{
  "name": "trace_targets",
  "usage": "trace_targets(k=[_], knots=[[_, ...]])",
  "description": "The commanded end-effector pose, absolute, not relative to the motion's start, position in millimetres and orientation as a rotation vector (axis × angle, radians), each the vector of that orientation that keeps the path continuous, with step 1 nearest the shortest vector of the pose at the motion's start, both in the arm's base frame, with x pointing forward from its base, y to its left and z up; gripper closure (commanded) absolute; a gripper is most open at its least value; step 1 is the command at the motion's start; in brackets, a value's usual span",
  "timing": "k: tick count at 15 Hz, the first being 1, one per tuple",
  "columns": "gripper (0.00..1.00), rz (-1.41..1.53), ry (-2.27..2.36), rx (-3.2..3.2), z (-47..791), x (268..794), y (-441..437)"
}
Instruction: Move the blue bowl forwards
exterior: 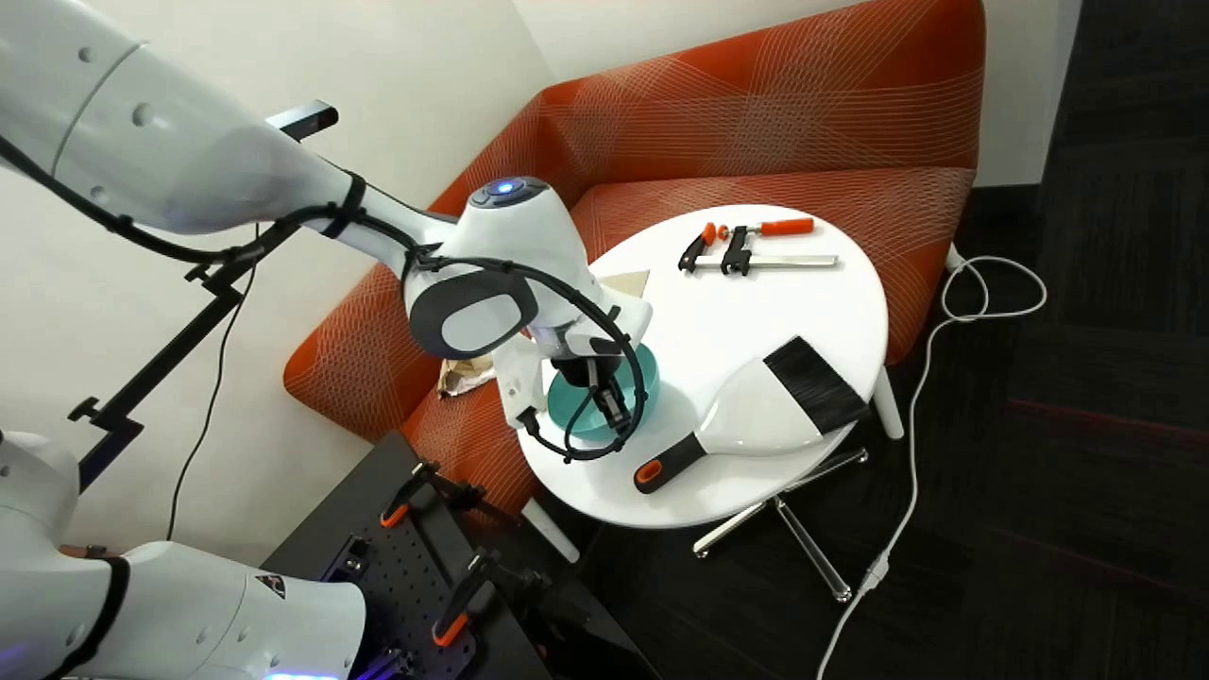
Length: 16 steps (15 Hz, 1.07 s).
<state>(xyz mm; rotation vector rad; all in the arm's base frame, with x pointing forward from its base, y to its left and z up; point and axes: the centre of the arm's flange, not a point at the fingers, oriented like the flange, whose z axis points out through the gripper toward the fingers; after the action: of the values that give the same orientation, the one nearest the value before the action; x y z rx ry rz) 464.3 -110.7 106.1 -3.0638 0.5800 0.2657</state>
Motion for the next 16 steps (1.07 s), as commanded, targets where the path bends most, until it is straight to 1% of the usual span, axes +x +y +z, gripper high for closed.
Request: trace_targets(k=[1,2,3,4,5,8,13,14,16], knots=[[0.99,0.273,0.429,-3.093,95.7,434.1,-107.8],[0.99,0.266,0.406,-3.096,94.6,432.9,-107.3],[0.79,0.258,0.393,-3.102,94.0,432.3,-106.7],[0.68,0.251,0.383,-3.107,94.0,431.0,-106.3],[0.63,0.263,0.378,-3.114,92.6,426.8,-104.9],[0.39,0.254,0.352,-3.152,96.0,415.6,-99.4],[0.02,0.064,0.243,-3.218,127.4,404.4,-89.4],[0.0,0.018,0.224,-3.224,134.9,403.4,-86.6],[0.0,-0.056,0.176,-3.229,150.4,401.0,-80.0]])
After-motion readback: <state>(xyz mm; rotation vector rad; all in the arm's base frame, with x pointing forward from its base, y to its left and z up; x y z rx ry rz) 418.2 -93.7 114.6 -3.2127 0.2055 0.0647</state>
